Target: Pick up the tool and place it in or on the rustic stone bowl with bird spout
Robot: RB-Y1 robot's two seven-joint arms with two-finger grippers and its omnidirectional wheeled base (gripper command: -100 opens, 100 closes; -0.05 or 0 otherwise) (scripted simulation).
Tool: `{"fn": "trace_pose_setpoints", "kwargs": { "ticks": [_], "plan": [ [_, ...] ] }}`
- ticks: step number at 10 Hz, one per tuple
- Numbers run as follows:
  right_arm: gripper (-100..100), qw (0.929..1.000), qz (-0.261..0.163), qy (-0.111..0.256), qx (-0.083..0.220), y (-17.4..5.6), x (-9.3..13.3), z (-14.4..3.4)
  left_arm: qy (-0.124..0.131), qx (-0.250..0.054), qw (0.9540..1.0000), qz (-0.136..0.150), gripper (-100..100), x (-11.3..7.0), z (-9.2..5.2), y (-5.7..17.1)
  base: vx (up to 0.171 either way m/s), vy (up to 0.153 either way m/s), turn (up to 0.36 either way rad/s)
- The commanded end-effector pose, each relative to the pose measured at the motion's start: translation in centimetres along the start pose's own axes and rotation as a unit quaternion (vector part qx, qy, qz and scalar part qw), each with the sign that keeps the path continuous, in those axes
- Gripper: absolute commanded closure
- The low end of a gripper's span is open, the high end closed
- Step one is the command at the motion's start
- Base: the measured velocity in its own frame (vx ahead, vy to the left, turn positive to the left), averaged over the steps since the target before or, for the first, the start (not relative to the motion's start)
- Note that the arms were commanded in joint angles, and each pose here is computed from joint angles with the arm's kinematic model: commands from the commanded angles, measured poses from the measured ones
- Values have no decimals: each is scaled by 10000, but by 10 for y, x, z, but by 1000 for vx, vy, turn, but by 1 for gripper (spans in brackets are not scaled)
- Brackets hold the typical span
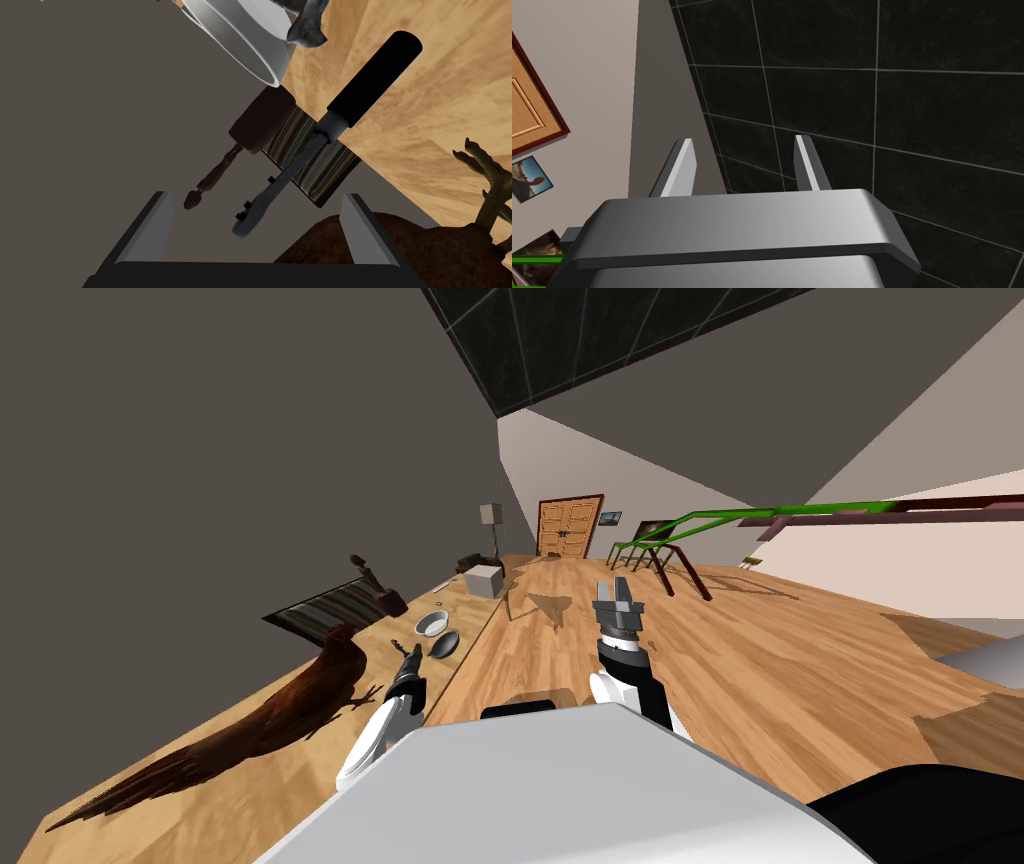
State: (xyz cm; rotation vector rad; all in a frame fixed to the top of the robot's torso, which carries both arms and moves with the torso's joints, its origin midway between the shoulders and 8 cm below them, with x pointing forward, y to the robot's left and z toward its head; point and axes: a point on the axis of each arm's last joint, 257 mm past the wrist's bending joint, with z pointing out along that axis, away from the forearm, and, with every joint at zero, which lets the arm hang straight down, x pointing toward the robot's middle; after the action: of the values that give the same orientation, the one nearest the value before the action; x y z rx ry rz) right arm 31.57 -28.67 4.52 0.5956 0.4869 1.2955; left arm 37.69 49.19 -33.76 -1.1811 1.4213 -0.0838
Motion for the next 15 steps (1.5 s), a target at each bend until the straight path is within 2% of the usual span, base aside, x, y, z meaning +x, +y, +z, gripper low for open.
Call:
{"fn": "trace_pose_setpoints", "kwargs": {
  "ticks": [1,2,3,4,5,6,7,8,9,10,11,12,13,14,15],
  "plan": [
    [0,10000,0,0,0,0,0,0,-70,-118,9999,28,-100,-4,0,7,1,8,67],
    [0,10000,0,0,0,0,0,0,-190,-423,9988,156,-100,-5,1,31,5,7,-239],
    [0,10000,1,0,-1,0,0,0,-231,-466,9985,174,-100,-7,0,33,4,16,-157],
    [0,10000,0,0,0,0,0,0,-345,-741,9964,231,-100,-9,-1,55,3,17,-242],
    [0,10000,1,0,0,0,0,0,-397,-792,9955,326,-100,-12,-1,59,4,21,-139],
    [0,10000,0,0,0,0,0,0,-495,-1050,9924,414,-100,-13,-4,80,10,19,-224],
    [0,10000,0,0,0,0,0,0,-569,-1091,9912,484,-100,-17,-4,82,6,20,-121],
    [0,10000,0,0,0,0,0,0,-685,-1294,9872,629,-100,-20,-8,100,12,23,-212],
    [0,10000,0,0,0,0,0,0,-742,-1364,9857,647,-100,-23,-9,104,11,23,-123],
    [0,10000,0,0,0,0,0,0,-858,-1554,9808,810,-100,-26,-13,121,15,23,-230],
    [0,10000,0,0,0,0,0,0,-916,-1610,9793,813,-100,-29,-15,123,9,27,-105],
    [0,10000,0,0,0,0,0,0,-1028,-1777,9739,968,-100,-32,-20,138,12,30,-184],
    [0,10000,0,0,0,0,0,0,-1087,-1828,9722,982,-100,-35,-21,140,9,26,-102],
    [0,10000,0,0,0,0,0,0,-1205,-1982,9662,1121,-100,-39,-27,154,12,26,-176],
    [0,10000,0,0,0,0,0,0,-1253,-2018,9645,1152,-100,-42,-28,156,8,25,-90]
  ]
}}
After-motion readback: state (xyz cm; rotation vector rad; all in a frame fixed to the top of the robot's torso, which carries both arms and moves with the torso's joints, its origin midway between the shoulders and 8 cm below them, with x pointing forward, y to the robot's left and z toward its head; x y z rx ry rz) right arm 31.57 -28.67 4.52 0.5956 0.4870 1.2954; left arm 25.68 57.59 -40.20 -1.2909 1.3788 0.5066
